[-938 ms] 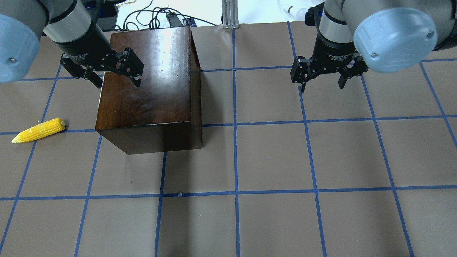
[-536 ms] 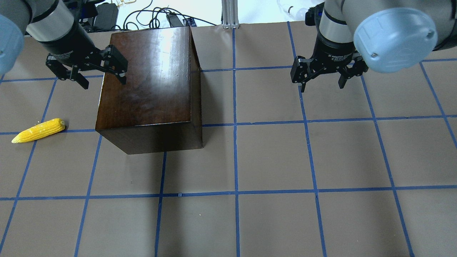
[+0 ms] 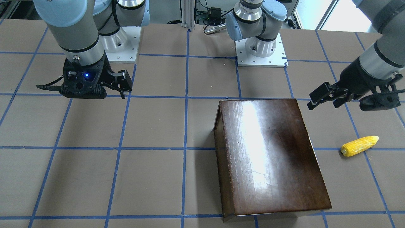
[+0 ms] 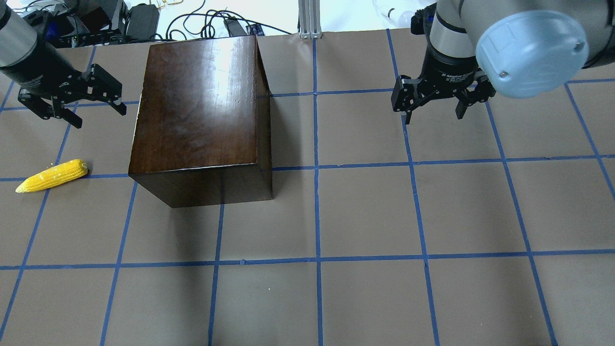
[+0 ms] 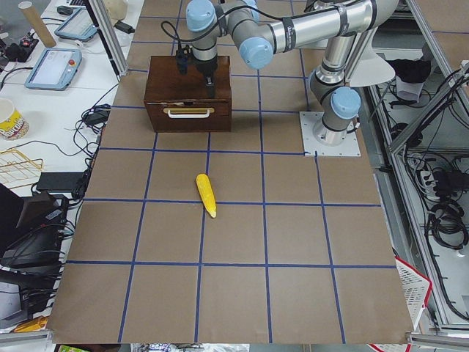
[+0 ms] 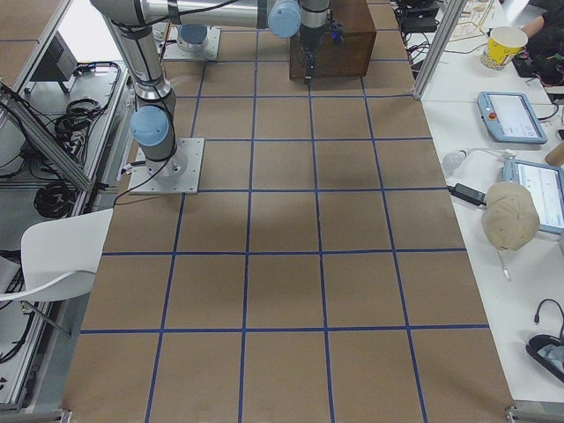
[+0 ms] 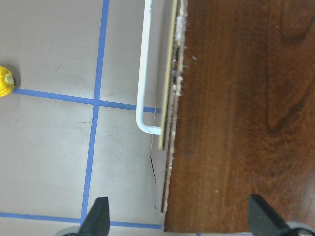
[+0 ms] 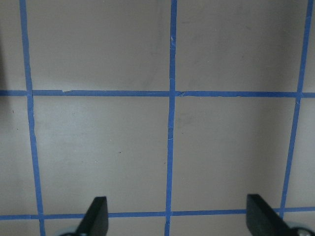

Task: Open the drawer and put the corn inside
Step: 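Move the left gripper down beside the cabinet toward the drawer handle, then close the left gripper on the white drawer handle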

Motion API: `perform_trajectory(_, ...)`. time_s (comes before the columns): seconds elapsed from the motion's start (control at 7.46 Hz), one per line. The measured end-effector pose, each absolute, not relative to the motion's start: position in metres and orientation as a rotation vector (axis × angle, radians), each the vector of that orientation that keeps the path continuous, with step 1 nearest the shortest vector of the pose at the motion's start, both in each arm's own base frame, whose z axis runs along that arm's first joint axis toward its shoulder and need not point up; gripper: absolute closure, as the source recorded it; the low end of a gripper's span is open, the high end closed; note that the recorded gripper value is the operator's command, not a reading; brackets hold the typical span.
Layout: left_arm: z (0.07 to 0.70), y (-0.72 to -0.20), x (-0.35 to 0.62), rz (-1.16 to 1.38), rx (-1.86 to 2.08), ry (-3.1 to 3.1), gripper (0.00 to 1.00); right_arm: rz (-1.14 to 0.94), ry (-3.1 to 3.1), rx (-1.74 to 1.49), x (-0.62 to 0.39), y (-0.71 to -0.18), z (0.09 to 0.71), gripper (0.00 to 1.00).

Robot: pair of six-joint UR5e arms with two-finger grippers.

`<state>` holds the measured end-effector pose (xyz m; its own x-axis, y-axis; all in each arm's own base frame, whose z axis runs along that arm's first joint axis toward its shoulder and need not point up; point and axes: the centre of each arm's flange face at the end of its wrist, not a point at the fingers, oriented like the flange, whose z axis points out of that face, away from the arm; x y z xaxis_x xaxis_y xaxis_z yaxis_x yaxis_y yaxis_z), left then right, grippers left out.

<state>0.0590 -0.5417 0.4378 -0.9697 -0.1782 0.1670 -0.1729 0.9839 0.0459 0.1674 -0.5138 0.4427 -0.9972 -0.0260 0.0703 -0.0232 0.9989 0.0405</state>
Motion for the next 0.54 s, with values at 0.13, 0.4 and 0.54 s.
perform_trajectory(0.13,0.425,-0.547,0.08,-0.056,0.252,-2.928,0.0,-0.062,-3.07,0.038,0.167,-0.514,0.443,0.0)
perform_trajectory(0.4,0.397,-0.559,0.109,-0.087,0.195,-2.899,0.0,-0.062,-3.07,0.038,0.167,-0.514,0.443,0.0)
perform_trajectory(0.54,0.381,-0.566,0.117,-0.096,0.147,-2.893,0.0,-0.061,-3.07,0.038,0.167,-0.514,0.443,0.0)
